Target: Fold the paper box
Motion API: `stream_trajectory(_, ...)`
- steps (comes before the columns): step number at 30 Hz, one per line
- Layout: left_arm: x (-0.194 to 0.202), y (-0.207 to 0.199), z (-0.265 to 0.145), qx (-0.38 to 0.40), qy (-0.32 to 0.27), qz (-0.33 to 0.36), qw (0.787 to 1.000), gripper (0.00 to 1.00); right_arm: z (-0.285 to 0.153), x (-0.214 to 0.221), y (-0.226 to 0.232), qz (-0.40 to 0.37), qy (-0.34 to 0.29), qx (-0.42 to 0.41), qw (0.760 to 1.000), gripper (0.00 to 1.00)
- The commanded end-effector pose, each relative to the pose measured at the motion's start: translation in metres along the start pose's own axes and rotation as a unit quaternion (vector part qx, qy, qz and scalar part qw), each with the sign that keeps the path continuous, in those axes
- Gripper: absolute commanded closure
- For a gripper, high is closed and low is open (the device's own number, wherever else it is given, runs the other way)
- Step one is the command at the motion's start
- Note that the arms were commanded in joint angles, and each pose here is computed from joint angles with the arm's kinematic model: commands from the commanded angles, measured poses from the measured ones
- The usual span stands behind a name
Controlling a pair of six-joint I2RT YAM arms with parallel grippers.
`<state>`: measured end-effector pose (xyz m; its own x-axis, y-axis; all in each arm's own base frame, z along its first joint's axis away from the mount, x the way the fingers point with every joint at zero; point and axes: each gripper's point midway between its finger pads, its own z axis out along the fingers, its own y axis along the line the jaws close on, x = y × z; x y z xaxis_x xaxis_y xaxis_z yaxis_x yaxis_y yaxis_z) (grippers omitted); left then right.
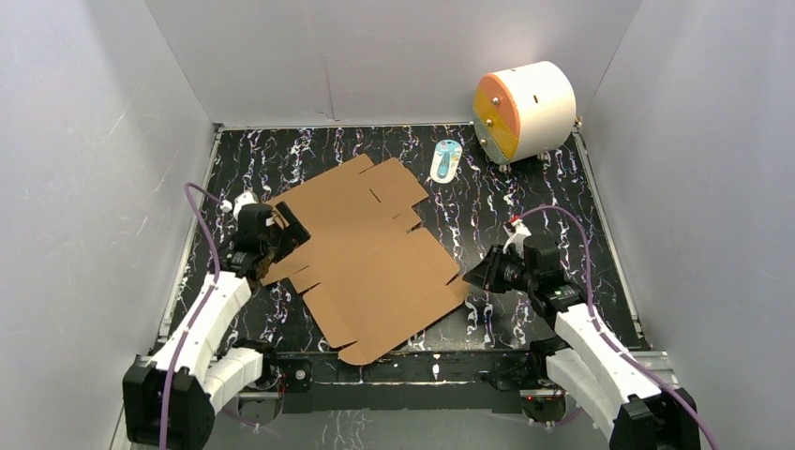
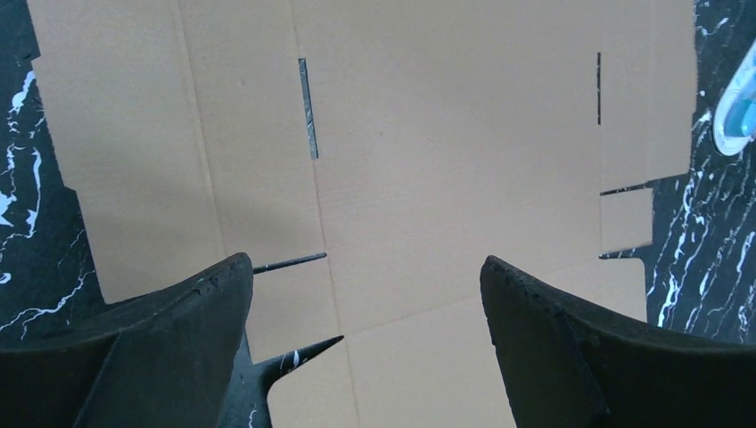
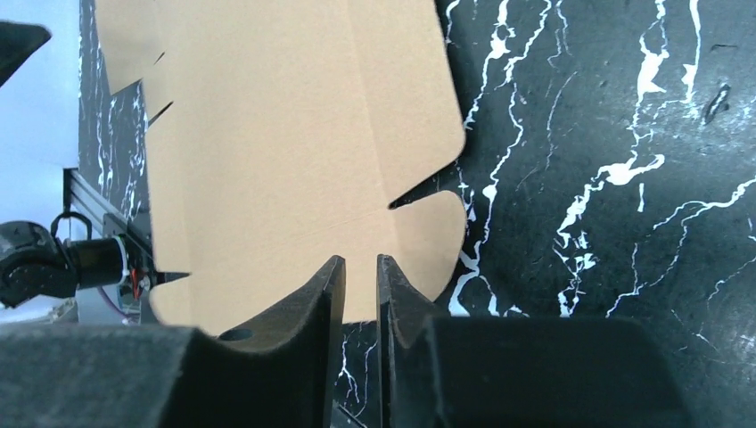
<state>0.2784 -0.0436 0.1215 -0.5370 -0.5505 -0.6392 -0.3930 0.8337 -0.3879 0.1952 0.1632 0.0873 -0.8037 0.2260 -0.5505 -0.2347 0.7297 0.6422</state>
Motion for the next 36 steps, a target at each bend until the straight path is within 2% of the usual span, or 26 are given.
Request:
stream_trajectory(1,-0.023,-0.013,0.014,-0.009,-0.016,-0.015,1.000,0.04,-0.007,0.001,0.010,-0.010,0.005,-0.016,1.000,0.68)
stream_trajectory(5,-0.028,-0.018,0.034,-0.022,-0.005,-0.008,1.000,0.03,-0.003,-0.033,0.014,-0.070,-0.034,-0.009,0.997,0.50)
stream_trajectory(9,-0.027,-0.022,0.056,-0.026,0.017,-0.007,1.000,0.03,0.020,-0.077,0.028,-0.117,-0.060,-0.031,0.991,0.40)
stream_trajectory(15,-0.006,-0.024,0.084,-0.023,0.071,-0.003,0.997,0.04,0.080,-0.114,0.040,-0.142,-0.046,-0.063,0.987,0.29)
stream_trajectory(19,0.006,-0.022,0.094,-0.028,0.096,-0.004,0.995,0.04,0.120,-0.133,0.049,-0.136,-0.043,-0.083,0.986,0.28)
stream_trajectory(26,0.015,-0.017,0.097,-0.036,0.114,0.001,0.993,0.04,0.178,-0.145,0.033,-0.101,-0.022,-0.085,0.991,0.31)
stream_trajectory(32,0.026,-0.010,0.094,-0.039,0.127,0.005,0.991,0.05,0.210,-0.131,0.021,-0.056,0.010,-0.101,0.993,0.37)
stream_trajectory(36,0.031,-0.009,0.094,-0.039,0.136,0.005,0.990,0.05,0.221,-0.119,0.022,-0.035,0.031,-0.122,0.991,0.44)
